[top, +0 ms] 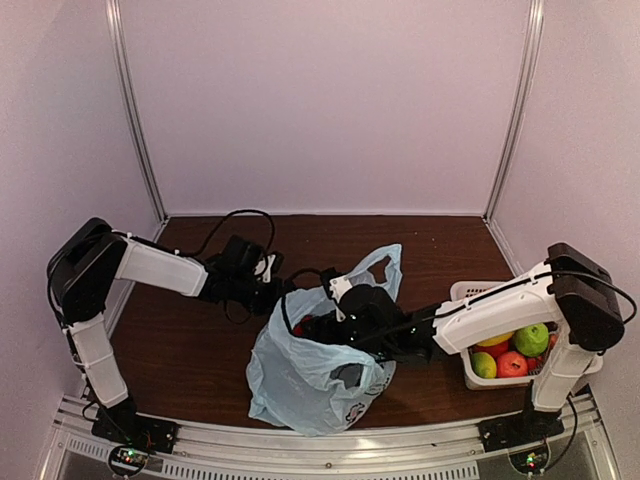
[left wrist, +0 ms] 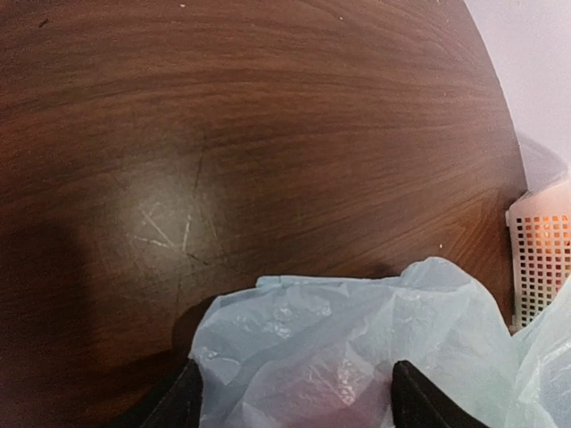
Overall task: Untie the knot of the plastic bag and take out the fruit
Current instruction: Adjust the takeout bag at the center of the board, then pick up the fake fruit from the takeout bag.
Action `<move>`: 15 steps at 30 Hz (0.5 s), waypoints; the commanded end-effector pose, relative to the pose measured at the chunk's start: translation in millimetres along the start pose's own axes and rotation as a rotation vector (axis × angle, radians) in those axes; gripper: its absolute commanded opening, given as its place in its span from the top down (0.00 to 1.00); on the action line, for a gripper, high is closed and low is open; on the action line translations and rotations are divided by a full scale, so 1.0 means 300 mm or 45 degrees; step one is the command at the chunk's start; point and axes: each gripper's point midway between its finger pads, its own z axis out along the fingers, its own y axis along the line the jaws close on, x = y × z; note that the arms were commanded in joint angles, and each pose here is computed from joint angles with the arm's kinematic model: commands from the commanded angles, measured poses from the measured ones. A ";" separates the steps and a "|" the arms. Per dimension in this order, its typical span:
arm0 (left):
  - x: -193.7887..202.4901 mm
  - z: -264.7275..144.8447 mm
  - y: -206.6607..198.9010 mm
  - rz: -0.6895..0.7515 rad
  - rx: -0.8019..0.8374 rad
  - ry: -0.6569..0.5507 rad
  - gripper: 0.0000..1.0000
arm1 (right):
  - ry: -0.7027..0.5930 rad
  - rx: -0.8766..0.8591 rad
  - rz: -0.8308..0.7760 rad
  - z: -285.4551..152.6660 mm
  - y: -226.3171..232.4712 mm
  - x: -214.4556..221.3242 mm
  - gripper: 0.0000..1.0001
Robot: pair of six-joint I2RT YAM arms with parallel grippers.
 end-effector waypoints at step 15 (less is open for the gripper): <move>0.038 0.029 0.011 0.003 0.040 0.039 0.87 | 0.008 0.164 -0.051 0.155 -0.070 0.026 0.14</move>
